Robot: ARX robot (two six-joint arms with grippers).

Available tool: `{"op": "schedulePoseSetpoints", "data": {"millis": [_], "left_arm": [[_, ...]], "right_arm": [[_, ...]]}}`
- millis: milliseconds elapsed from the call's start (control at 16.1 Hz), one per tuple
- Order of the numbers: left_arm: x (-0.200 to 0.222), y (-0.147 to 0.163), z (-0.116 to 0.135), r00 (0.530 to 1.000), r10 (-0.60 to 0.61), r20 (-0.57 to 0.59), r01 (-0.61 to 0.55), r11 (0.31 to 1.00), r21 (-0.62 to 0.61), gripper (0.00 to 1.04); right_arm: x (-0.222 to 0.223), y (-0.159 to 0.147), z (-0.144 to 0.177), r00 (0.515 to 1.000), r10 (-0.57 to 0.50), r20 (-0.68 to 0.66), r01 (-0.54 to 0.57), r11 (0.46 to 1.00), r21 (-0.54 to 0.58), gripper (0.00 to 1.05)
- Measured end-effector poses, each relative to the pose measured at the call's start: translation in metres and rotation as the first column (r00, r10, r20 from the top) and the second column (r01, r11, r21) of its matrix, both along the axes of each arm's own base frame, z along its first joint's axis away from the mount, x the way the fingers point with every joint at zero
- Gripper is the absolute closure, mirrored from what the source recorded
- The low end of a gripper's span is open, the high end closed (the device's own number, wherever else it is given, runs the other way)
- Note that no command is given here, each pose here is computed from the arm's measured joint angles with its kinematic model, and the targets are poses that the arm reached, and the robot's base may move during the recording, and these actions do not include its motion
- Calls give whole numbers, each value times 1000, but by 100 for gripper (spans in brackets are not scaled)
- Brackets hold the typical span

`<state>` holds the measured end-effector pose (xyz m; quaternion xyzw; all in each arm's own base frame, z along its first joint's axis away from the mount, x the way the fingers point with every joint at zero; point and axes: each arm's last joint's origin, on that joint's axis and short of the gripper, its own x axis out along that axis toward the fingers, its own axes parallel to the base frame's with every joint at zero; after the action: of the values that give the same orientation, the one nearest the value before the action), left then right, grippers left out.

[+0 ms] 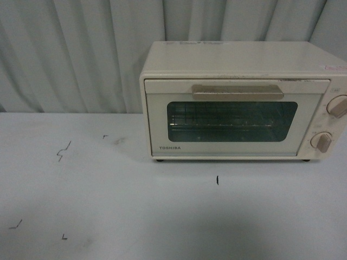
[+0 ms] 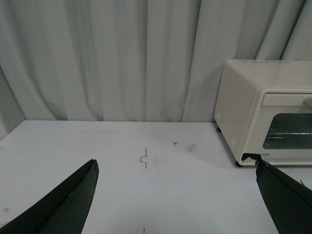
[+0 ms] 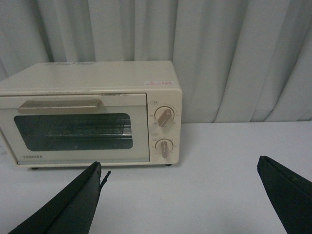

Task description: Open oven

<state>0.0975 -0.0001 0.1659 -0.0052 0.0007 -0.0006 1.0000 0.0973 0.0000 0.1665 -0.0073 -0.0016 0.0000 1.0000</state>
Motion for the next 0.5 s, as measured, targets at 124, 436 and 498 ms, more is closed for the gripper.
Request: {"op": "schedulePoseSetpoints", "data": {"millis": [124,436,498], "left_arm": [[0,0,0,1000,0,-2,0,1000,0,7],[0,0,0,1000,0,1,0,1000,0,7],[0,0,0,1000,0,1,0,1000,0,7]], "right_arm": [[0,0,0,1000,0,-5,0,1000,0,6],[0,0,0,1000,0,2,0,1000,0,6],[0,0,0,1000,0,2,0,1000,0,6]]}}
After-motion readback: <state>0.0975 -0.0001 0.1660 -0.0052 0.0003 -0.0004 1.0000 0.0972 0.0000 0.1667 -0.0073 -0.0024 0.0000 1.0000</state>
